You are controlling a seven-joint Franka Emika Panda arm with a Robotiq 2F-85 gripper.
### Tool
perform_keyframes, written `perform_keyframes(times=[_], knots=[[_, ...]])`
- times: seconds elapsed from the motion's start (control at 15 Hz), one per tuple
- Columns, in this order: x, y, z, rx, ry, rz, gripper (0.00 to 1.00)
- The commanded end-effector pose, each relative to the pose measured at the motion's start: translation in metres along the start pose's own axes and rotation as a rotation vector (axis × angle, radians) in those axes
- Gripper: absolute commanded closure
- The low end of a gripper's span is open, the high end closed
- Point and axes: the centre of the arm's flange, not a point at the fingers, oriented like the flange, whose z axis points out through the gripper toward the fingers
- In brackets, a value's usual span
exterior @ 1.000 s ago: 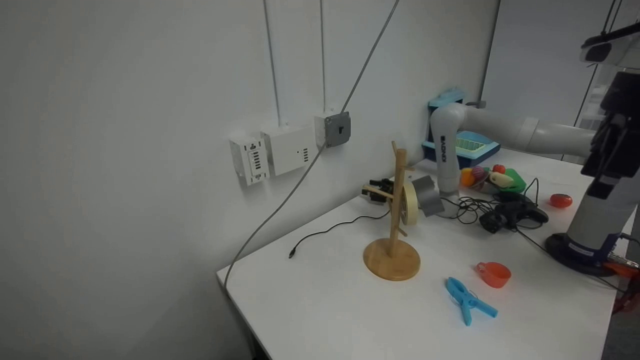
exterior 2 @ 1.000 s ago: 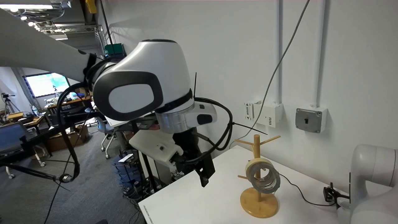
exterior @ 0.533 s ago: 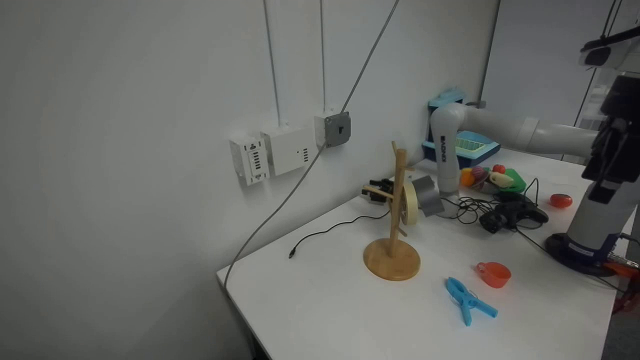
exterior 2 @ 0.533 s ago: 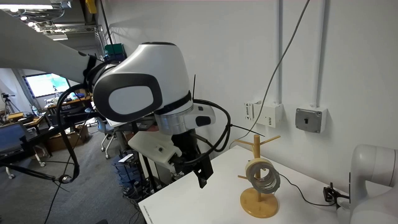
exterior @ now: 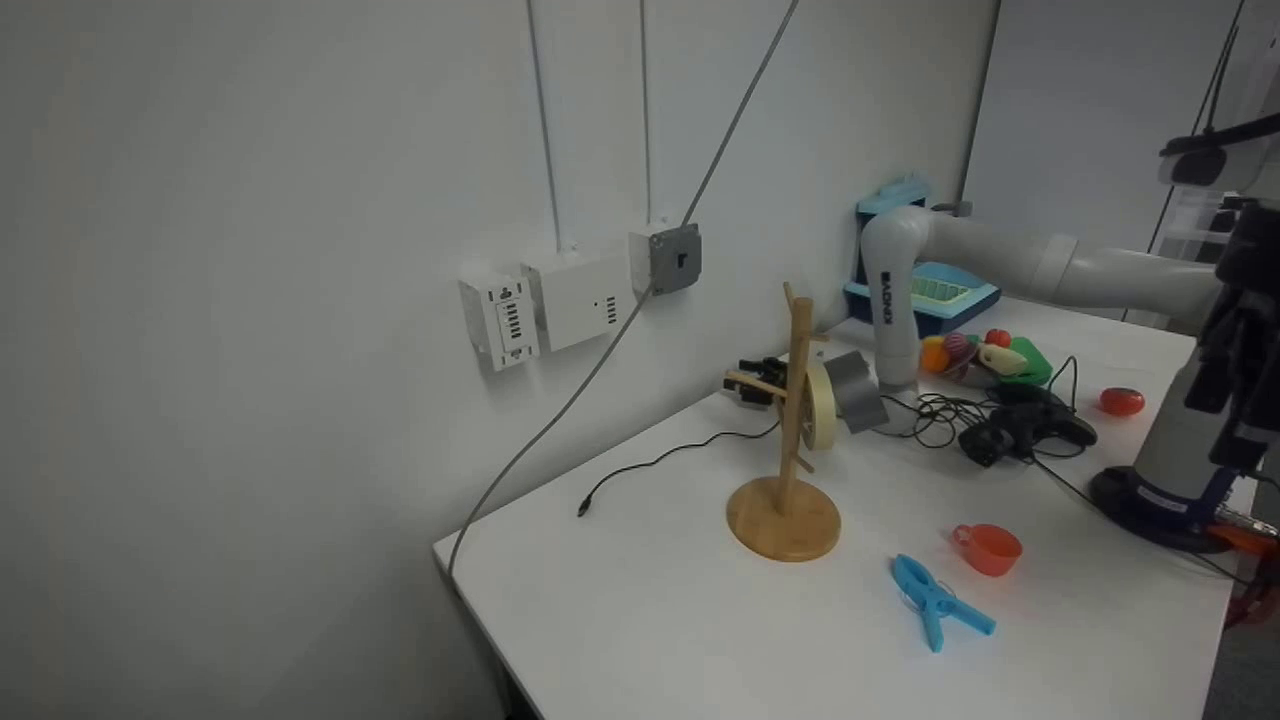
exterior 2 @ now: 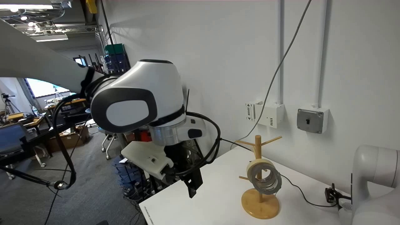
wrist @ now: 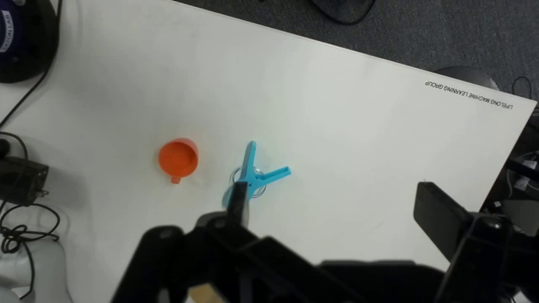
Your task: Unhang the masking tape from the tree
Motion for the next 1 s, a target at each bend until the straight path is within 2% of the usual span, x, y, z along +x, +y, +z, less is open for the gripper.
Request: perform_keyframes(times=[0.0,0.6,0.73,0.8,0.93], knots=[[-0.007,-0.011,0.000,-0.012,0.048,-0.021,0.00],[-0.002,-0.012,0.003,-0.112,0.204,-0.037,0.00],[-0.002,-0.013,0.004,-0.126,0.212,-0.029,0.00],[0.006,-0.009,0.004,-0.103,0.187,-0.033,0.00],[0.005,-0.009,0.006,-0.105,0.190,-0.032,0.00]])
